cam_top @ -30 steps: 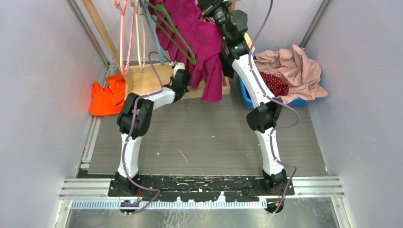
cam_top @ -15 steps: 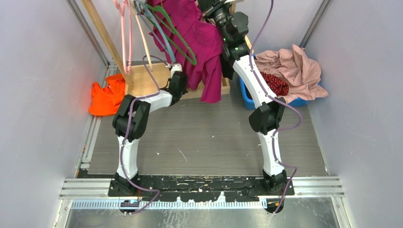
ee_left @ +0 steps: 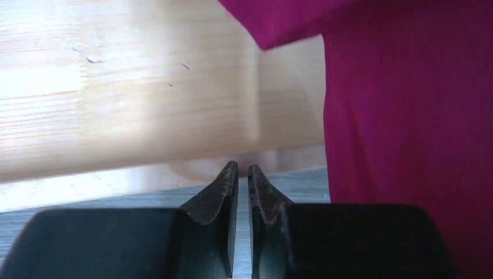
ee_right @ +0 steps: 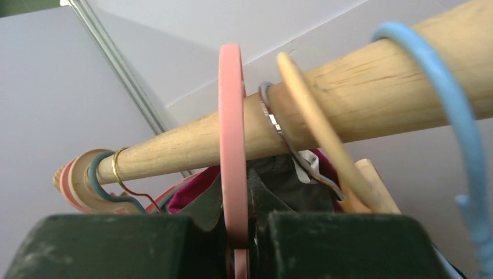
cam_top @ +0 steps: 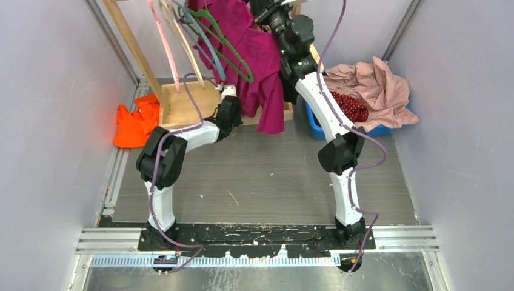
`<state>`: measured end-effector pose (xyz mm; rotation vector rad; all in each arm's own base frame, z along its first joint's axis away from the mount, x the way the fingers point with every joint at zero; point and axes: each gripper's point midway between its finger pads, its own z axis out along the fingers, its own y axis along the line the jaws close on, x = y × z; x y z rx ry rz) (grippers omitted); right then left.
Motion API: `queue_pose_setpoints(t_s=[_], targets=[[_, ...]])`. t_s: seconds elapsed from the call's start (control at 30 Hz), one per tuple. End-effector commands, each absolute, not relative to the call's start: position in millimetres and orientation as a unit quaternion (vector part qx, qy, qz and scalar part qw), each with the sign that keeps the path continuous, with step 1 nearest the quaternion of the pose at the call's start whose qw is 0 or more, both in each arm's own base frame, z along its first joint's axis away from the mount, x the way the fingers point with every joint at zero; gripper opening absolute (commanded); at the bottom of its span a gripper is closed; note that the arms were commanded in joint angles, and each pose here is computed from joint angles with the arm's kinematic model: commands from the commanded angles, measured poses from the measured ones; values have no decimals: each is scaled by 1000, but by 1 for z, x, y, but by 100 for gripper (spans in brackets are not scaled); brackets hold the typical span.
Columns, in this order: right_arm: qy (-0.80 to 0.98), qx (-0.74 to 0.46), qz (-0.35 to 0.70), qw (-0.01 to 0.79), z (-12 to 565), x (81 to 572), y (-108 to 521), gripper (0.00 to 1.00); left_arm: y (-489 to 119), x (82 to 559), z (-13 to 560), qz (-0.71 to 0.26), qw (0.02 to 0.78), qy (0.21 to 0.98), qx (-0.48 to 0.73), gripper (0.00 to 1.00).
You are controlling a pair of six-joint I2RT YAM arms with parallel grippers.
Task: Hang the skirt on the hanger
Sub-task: Place the hanger on the clothesline.
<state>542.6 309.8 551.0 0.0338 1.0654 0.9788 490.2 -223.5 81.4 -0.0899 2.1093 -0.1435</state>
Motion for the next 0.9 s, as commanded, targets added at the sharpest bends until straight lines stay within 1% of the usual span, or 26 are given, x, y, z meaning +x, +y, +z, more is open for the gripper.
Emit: queue_pose_setpoints(t_s=[0.0, 0.3, 0.47, 0.6, 0.73, 0.87], targets=[[457, -26, 453, 765, 605, 484, 327, 1, -233, 446, 46, -57, 419, 906, 9, 12], [466, -24, 453, 759, 603, 486, 340, 1, -227, 443, 52, -44, 420, 906, 11, 12], [477, -19, 448, 756, 590, 495, 343, 1, -228, 442, 69, -49, 427, 903, 11, 13], [473, -18, 443, 762, 593, 494, 341, 1, -221, 440, 82, -45, 438, 898, 4, 13], [468, -20, 437, 768, 598, 488, 335, 1, -218, 441, 104, -53, 469, 882, -7, 15], [457, -23, 433, 776, 610, 479, 328, 1, -215, 452, 117, -43, 495, 868, -11, 20]])
